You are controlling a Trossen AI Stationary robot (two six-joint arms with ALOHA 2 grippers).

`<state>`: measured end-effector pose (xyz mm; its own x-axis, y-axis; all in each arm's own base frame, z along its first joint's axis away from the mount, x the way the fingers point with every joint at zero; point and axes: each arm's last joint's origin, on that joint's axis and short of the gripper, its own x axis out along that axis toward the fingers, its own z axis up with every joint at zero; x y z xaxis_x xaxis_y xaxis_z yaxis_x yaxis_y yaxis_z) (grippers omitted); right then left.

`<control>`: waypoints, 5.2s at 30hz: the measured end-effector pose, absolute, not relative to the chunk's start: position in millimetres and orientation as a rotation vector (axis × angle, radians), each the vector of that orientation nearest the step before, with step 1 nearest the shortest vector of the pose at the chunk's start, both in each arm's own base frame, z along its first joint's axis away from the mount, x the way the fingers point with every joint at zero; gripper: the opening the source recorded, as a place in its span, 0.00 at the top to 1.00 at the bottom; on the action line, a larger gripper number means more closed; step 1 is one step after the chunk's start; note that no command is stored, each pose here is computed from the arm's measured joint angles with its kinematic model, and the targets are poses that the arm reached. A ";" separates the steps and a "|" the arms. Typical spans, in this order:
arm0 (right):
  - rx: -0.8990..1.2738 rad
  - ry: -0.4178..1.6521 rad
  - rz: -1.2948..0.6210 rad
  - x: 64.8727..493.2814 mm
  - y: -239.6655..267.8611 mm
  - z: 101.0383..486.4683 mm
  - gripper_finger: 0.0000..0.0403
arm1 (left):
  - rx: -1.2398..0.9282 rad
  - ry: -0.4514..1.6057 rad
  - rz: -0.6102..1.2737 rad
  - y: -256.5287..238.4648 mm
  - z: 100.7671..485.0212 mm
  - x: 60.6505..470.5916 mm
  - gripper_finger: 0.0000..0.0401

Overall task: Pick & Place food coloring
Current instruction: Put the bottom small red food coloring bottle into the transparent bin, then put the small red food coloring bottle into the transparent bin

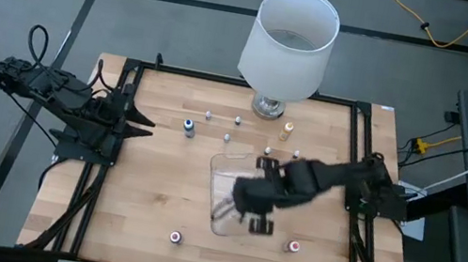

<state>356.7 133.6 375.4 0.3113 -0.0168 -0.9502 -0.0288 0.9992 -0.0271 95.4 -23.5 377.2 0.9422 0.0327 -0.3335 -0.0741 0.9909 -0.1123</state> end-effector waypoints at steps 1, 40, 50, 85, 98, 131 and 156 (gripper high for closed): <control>-0.040 1.259 0.003 362.3 124.4 371.7 0.87 | -0.123 0.338 0.055 -23.5 377.2 95.5 0.74; -0.100 1.244 0.185 418.3 30.0 246.7 0.87 | -0.144 0.354 0.062 -23.4 375.7 95.2 0.74; -0.075 1.239 0.165 418.9 30.1 246.9 0.87 | -0.149 0.365 0.020 -24.4 375.2 94.2 0.74; -0.092 0.839 0.200 449.8 53.9 266.4 0.87 | -0.152 0.368 0.000 -25.1 375.3 94.8 0.74; 0.128 0.866 0.137 448.9 57.2 266.0 0.87 | -0.150 0.368 0.000 -25.1 375.3 94.8 0.74; -0.087 0.309 -0.084 234.6 -28.2 323.5 0.87 | 0.380 0.236 0.577 -24.9 391.9 166.6 0.74; -0.156 0.242 -0.113 213.7 -43.2 325.8 0.87 | 0.187 0.330 1.071 55.0 375.0 249.9 0.74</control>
<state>213.7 -43.2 325.8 0.9645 -0.1304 -0.2298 0.0929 0.9815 -0.1671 249.9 55.0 375.0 0.4372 0.8825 -0.1735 -0.8273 0.4703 0.3074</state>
